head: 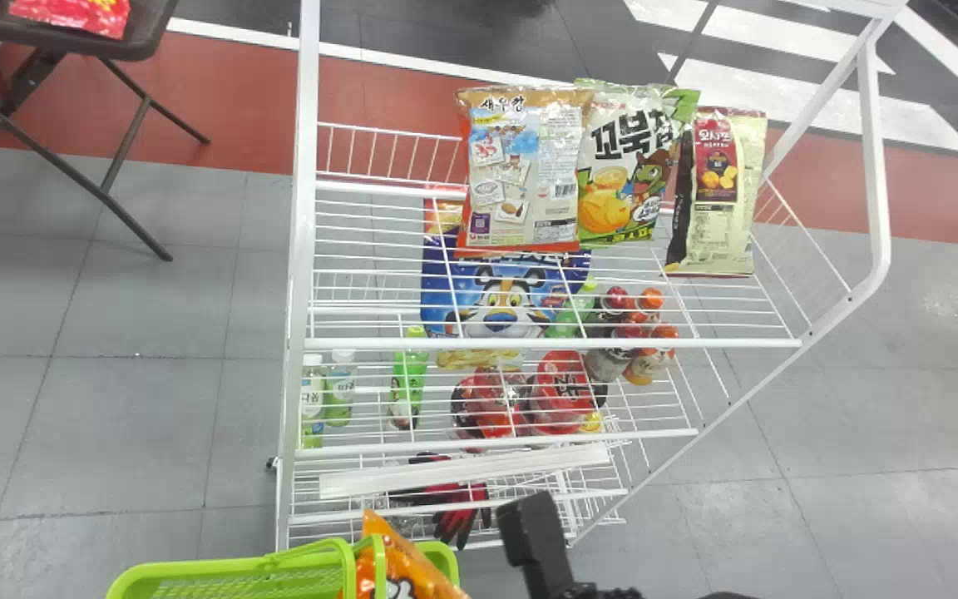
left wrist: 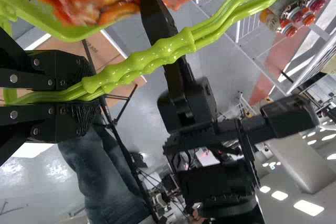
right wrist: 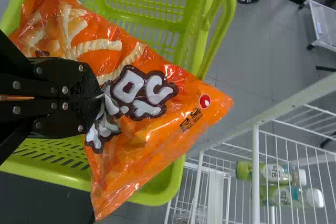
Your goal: Hold basket handle with left hand then pick Gamjakkang with right hand and place into basket
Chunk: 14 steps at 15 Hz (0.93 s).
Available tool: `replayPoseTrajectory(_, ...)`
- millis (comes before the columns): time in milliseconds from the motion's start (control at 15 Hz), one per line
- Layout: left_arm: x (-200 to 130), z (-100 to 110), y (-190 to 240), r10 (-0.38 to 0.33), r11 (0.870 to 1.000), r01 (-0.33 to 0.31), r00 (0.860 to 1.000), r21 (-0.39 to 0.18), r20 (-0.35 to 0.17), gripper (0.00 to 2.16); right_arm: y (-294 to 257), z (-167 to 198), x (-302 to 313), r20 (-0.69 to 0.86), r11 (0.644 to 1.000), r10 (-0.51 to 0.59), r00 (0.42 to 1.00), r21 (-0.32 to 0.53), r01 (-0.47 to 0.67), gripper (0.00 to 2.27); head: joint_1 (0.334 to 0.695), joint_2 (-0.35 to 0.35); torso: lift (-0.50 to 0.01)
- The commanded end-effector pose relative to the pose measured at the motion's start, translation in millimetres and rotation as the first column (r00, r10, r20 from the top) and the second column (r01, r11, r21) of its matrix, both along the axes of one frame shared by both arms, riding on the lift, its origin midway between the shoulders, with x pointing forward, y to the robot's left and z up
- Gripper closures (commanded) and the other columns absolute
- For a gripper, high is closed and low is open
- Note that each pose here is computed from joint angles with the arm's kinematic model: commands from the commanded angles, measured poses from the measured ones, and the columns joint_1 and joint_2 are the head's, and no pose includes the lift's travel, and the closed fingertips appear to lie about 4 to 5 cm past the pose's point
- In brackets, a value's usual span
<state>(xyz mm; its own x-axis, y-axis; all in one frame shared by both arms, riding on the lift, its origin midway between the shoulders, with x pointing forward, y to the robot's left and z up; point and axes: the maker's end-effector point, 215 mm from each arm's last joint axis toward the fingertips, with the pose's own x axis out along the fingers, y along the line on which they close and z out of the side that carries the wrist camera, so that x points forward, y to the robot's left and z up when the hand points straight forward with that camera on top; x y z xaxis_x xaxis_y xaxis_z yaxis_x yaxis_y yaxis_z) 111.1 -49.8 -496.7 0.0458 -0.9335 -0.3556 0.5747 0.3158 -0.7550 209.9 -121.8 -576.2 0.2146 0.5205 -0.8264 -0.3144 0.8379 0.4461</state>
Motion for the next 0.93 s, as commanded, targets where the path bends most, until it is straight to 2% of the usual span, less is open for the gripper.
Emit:
replayPoseTrajectory(0, 0.5, 0.1, 1.2, 0.002, 1.0, -0.002, 1.0, 0.001, 0.0, 2.13, 9.9, -7.9, -15.6, -0.064, 1.0, 0.023, 0.998, 0.002, -0.023, 1.47, 0.695, -0.35, -0.019)
replayPoseTrajectory(67, 0.1, -0.4, 1.2, 0.002, 1.0, -0.002, 1.0, 0.001, -0.001, 2.13, 9.6, -10.9, -21.4, -0.094, 0.999, 0.031, 0.995, -0.009, -0.032, 1.34, 0.695, -0.35, -0.019)
replayPoseTrajectory(133, 0.0, -0.7, 1.4, 0.002, 1.0, -0.002, 1.0, 0.003, -0.001, 2.13, 8.8, -13.7, -25.0, -0.118, 0.999, 0.035, 0.992, -0.015, -0.037, 1.03, 0.695, -0.35, -0.019)
replayPoseTrajectory(200, 0.2, -0.8, 1.3, 0.001, 1.0, -0.001, 1.0, 0.002, -0.001, 2.13, 5.0, -21.1, -29.9, -0.153, 0.998, 0.041, 0.987, -0.041, -0.047, 0.34, 0.695, -0.35, -0.019)
replayPoseTrajectory(267, 0.2, -0.8, 1.3, 0.001, 1.0, -0.001, 1.0, 0.002, -0.001, 2.13, 0.4, -30.3, -39.5, -0.219, 0.996, 0.044, 0.975, -0.071, -0.061, 0.03, 0.695, -0.35, -0.019)
replayPoseTrajectory(533, 0.8, -2.1, 2.8, 0.005, 1.0, -0.005, 1.0, 0.001, -0.005, 2.13, -6.2, -35.1, -30.4, -0.185, 0.992, 0.044, 0.982, -0.109, -0.065, 0.05, 0.695, -0.35, -0.019)
replayPoseTrajectory(867, 1.5, -4.2, 2.6, 0.005, 1.0, -0.005, 1.0, 0.003, -0.007, 2.13, -38.6, 17.5, 2.2, -0.035, 0.994, -0.055, 0.998, -0.096, 0.051, 0.07, 0.695, -0.35, -0.019)
